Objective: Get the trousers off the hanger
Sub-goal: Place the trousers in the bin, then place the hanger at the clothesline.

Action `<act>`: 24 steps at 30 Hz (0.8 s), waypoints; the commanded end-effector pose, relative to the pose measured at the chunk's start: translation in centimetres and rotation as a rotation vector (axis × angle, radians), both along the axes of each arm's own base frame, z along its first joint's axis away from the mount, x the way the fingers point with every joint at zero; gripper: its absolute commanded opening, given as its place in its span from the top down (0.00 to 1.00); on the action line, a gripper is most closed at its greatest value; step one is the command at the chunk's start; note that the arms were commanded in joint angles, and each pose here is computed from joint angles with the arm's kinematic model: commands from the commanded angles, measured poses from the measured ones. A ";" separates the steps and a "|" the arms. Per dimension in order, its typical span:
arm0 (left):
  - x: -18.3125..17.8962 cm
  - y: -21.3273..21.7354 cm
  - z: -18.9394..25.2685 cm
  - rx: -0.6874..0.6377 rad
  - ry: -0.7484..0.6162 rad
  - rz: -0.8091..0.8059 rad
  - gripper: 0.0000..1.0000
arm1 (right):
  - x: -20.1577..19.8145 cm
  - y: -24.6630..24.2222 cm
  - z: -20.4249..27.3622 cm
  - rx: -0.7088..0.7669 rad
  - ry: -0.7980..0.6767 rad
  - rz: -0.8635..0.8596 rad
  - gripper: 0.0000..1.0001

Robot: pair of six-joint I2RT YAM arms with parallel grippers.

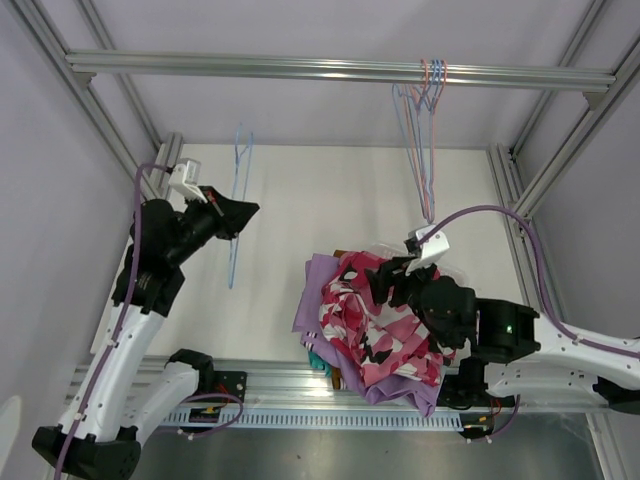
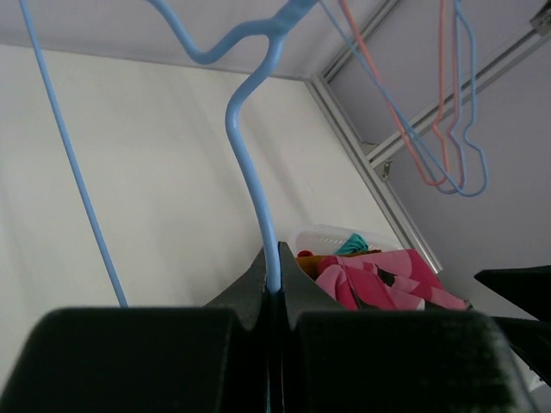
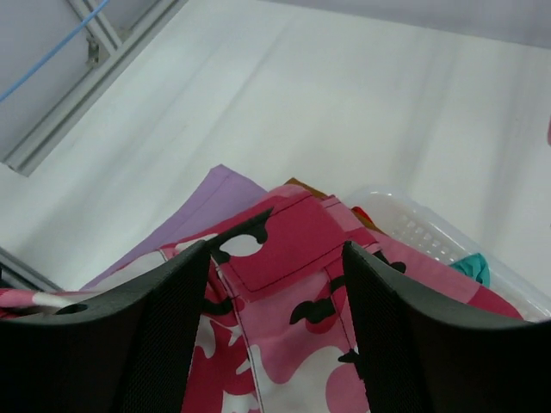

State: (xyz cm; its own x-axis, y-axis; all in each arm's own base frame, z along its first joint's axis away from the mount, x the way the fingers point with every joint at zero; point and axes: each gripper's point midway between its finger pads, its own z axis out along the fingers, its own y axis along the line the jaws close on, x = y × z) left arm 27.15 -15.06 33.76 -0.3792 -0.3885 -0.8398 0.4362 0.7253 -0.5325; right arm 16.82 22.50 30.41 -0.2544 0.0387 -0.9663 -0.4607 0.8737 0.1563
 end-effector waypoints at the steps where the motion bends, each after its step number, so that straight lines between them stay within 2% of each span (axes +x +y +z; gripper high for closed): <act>1: -1.6 -0.5 4.1 -0.046 -0.097 -0.028 1.00 | 0.8 -1.0 3.1 0.149 -0.080 -0.074 0.33; 5: -2.1 -0.7 6.2 -0.049 -0.120 0.003 1.00 | -0.3 -0.3 6.6 0.288 -0.151 0.038 0.33; 8: -2.3 -1.5 8.0 -0.073 -0.129 0.000 1.00 | -0.3 -0.7 9.7 0.342 -0.187 0.027 0.33; 9: -2.1 -1.7 8.1 -0.072 -0.119 0.003 1.00 | -0.3 -0.6 10.2 0.320 -0.211 0.031 0.33; 11: -1.9 -2.9 9.4 -0.073 -0.123 -0.010 0.99 | -0.3 -1.1 13.5 0.381 -0.260 0.022 0.32; 13: -1.6 -3.9 10.3 -0.079 -0.130 -0.012 1.00 | 0.2 -0.8 15.2 0.328 -0.322 0.016 0.29; 14: -1.4 -4.3 11.1 -0.088 -0.135 -0.012 1.00 | 0.3 -1.6 17.7 0.350 -0.344 0.001 0.28; 15: -0.3 -5.4 10.3 -0.089 -0.091 -0.015 1.00 | 0.4 -1.8 18.8 0.344 -0.354 -0.009 0.27; 16: -0.2 -6.2 10.7 -0.097 -0.078 -0.031 1.00 | 0.9 -1.4 18.5 0.273 -0.352 -0.018 0.26; 18: 1.0 -7.9 10.7 -0.108 -0.046 -0.051 1.00 | 1.0 -2.6 21.5 0.306 -0.371 -0.038 0.25; 24: 3.1 -11.8 10.1 -0.117 0.005 -0.064 1.00 | 1.4 -6.7 24.9 0.328 -0.414 -0.135 0.22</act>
